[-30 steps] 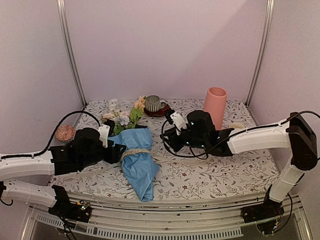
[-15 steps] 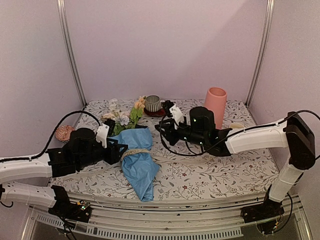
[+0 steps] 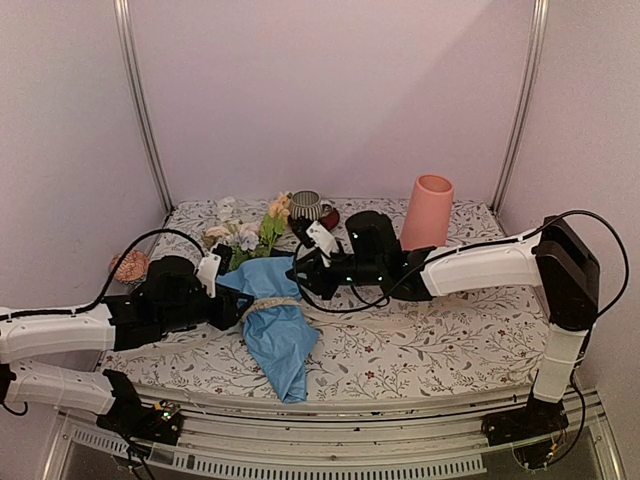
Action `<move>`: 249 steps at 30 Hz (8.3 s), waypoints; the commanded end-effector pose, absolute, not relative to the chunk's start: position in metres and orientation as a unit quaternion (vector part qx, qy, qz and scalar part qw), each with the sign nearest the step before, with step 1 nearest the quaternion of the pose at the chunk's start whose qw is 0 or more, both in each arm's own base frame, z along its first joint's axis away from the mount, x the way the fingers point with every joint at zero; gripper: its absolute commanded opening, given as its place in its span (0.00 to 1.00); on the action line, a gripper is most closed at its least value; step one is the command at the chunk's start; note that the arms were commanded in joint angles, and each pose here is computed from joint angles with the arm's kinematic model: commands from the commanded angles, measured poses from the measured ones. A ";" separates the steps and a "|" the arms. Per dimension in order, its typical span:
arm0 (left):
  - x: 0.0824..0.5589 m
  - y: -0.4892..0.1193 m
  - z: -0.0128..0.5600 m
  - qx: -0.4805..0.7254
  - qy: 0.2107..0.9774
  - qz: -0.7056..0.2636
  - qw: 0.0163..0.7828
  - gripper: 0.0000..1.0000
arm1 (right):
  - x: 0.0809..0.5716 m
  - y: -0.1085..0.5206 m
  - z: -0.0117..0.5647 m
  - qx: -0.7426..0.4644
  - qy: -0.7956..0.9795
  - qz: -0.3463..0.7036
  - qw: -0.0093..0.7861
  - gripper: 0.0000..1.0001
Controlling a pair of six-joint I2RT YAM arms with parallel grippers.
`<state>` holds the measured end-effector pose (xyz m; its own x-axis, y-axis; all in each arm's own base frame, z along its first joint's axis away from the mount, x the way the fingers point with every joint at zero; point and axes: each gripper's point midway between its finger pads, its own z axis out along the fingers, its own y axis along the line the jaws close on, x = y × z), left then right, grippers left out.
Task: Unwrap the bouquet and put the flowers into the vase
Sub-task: Untie the half-tied ribbon from the folded wrapping paper.
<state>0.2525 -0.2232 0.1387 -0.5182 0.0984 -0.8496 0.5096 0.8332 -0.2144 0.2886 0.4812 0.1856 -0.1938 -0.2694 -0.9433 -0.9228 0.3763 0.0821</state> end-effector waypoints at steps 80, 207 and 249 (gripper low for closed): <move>0.273 -0.236 0.120 0.218 0.864 -0.181 0.416 0.46 | 0.279 0.509 0.121 -0.521 0.701 0.288 0.392 0.08; 0.276 -0.223 0.109 0.200 0.864 -0.294 0.357 0.00 | 0.241 0.498 0.181 -0.574 0.529 0.240 0.577 0.42; 0.275 -0.225 0.106 0.201 0.862 -0.298 0.356 0.00 | 0.257 0.533 0.092 -0.723 0.502 0.109 0.462 0.31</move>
<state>0.2736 -0.2237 0.1043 -0.6757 0.1405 -0.7237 0.5489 0.7511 -0.3667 0.2564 0.5268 0.1014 0.4589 -0.6010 -0.6544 -0.8345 -0.0387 -0.5497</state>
